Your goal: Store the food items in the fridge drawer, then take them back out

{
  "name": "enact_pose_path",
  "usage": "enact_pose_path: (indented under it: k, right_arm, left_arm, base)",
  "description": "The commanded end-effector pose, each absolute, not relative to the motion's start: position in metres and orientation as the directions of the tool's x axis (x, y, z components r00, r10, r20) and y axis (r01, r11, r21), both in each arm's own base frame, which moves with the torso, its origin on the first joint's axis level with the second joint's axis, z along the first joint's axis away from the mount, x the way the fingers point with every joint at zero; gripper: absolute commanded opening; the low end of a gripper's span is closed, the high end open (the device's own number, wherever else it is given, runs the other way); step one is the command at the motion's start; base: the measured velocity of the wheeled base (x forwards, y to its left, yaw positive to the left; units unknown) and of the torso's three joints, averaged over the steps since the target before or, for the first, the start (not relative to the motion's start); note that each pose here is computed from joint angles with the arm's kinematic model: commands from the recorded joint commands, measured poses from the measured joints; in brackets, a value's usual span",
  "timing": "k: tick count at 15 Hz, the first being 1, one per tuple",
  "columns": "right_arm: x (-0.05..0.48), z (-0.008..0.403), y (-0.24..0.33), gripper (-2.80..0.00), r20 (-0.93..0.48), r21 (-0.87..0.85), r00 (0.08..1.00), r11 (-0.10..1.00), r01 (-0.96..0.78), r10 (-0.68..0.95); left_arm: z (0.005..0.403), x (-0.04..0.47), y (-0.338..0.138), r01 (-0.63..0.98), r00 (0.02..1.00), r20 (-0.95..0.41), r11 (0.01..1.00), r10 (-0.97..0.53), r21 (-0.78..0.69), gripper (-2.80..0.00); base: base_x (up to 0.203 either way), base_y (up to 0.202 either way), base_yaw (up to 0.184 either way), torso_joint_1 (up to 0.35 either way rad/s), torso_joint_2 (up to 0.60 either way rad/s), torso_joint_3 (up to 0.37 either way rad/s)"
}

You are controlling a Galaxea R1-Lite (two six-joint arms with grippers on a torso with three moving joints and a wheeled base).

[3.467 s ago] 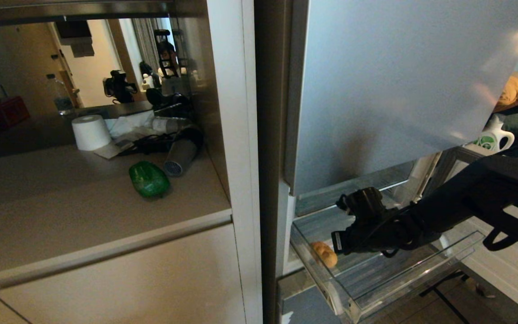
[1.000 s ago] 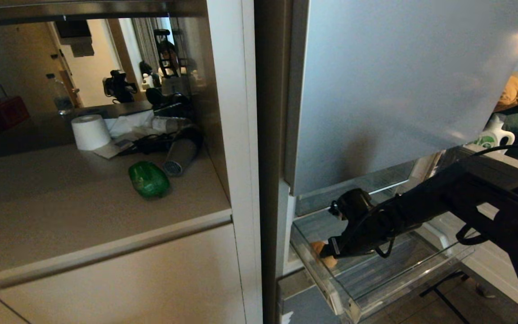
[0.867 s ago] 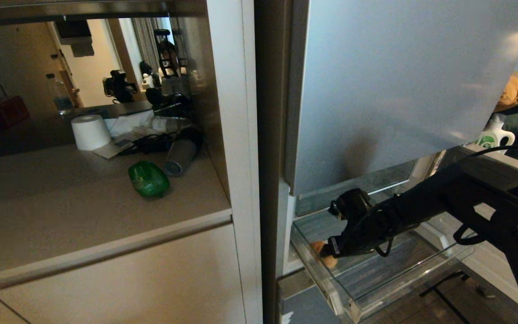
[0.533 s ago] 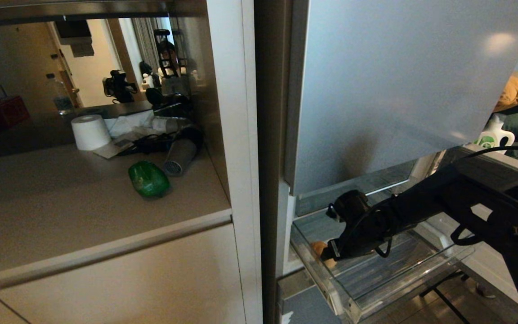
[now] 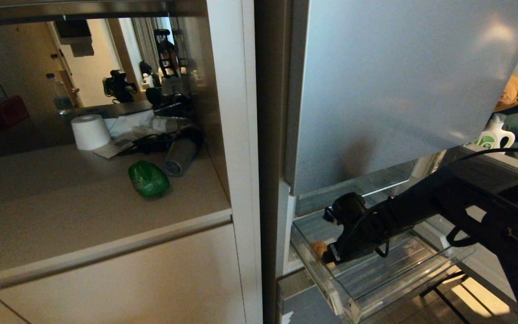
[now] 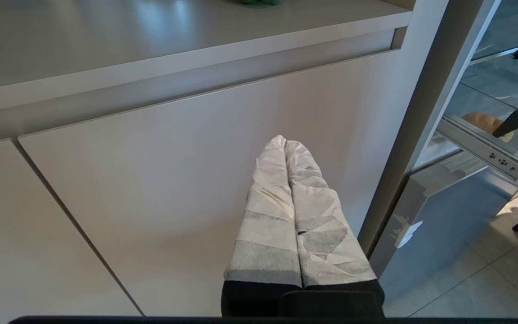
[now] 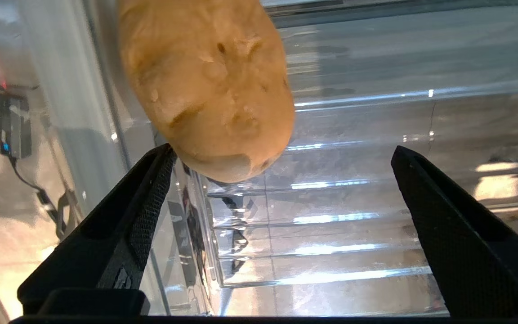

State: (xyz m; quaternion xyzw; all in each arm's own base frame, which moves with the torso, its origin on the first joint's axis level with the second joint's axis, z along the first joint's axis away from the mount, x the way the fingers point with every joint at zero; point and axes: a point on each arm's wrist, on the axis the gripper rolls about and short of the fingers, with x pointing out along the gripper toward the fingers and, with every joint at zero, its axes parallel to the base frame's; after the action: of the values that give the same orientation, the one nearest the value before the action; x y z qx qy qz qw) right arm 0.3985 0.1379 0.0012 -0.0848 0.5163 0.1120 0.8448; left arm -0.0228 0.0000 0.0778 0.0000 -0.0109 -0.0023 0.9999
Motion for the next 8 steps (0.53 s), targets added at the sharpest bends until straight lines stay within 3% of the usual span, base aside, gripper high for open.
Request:
enact_pose_path:
  k: [1, 8]
  right_arm:
    - [0.3983, 0.0002, 0.1379, 0.0, -0.893, -0.037, 0.439, 0.955, -0.296, 0.101]
    - [0.4017, 0.0031, 0.1399, 0.0, -0.885, -0.039, 0.444, 0.927, -0.372, 0.141]
  left_arm:
    - [0.0749, -0.0219, 0.0, 0.005, 1.0, 0.011, 1.0, -0.005, 0.0, -2.8]
    - [0.0749, -0.0219, 0.0, 0.005, 1.0, 0.011, 1.0, -0.005, 0.0, -2.8]
  base:
    - [0.0, 0.0, 0.0, 0.0, 0.0, 0.0]
    - [0.0, 0.0, 0.0, 0.0, 0.0, 0.0]
